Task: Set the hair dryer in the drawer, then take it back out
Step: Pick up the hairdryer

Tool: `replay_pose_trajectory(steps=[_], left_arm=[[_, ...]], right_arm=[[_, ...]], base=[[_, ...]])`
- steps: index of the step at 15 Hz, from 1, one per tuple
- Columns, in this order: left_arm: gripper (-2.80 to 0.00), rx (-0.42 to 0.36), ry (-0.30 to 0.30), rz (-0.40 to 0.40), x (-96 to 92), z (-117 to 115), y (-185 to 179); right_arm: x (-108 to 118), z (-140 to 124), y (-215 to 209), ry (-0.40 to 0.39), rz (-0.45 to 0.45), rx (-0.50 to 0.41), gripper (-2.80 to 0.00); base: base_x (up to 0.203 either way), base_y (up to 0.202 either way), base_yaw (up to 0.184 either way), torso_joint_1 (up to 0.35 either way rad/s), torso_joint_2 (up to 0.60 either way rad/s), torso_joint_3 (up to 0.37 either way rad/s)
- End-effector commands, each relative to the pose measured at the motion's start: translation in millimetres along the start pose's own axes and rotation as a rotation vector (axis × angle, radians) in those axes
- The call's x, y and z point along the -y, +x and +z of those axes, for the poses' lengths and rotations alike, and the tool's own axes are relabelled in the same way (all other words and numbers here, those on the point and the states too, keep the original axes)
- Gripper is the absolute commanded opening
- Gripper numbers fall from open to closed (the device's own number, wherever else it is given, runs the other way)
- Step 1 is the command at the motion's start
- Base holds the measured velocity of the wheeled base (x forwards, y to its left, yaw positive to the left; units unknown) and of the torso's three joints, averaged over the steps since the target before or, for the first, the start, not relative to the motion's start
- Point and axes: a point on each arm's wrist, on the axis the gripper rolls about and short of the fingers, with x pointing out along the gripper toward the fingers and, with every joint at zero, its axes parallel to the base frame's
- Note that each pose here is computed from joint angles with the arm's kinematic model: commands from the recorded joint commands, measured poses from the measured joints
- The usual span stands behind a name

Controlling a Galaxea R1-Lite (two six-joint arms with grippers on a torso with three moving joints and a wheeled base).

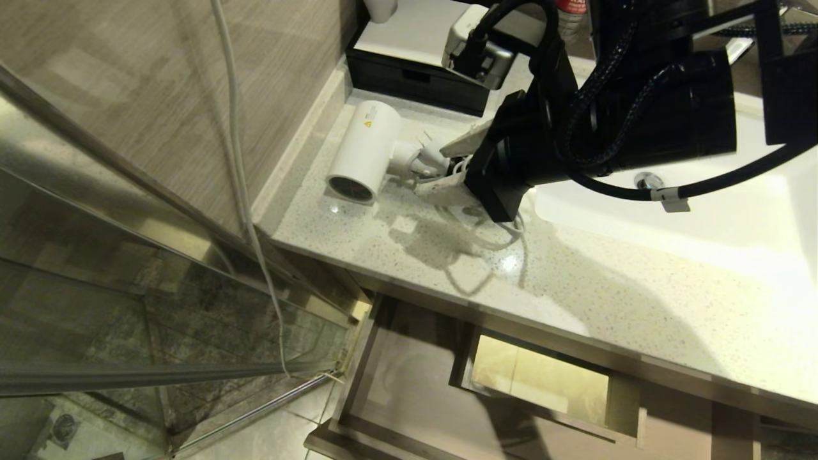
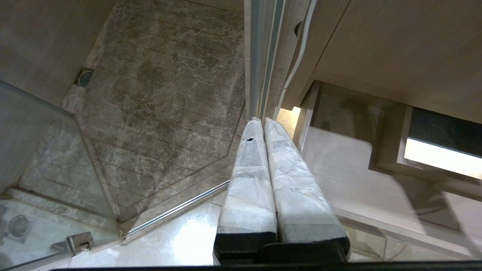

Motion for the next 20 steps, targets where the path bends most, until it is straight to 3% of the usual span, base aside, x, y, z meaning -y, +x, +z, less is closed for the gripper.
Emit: replay_pose_trajectory(steps=[1, 11, 14, 20], left_arm=[[-2.80, -0.001, 0.000, -0.001, 0.0, 0, 0], [-2.80, -0.001, 0.000, -0.001, 0.0, 0, 0], [-2.80, -0.001, 0.000, -0.001, 0.0, 0, 0], [-2.80, -0.001, 0.000, -0.001, 0.0, 0, 0]], right_arm=[[2, -3, 7, -0.027, -0.001, -0.018, 0.00], [24, -17, 10, -0.058, -0.073, -0.051, 0.00], [36, -26, 18, -0.161, -0.155, -0.121, 0.00], [44, -24, 31, -0.251, -0.216, -0.067, 0.00]], base=[[0.000, 0.000, 0.000, 0.000, 0.00, 0.000], [0.000, 0.000, 0.000, 0.000, 0.00, 0.000], [0.000, 0.000, 0.000, 0.000, 0.00, 0.000], [0.000, 0.000, 0.000, 0.000, 0.00, 0.000]])
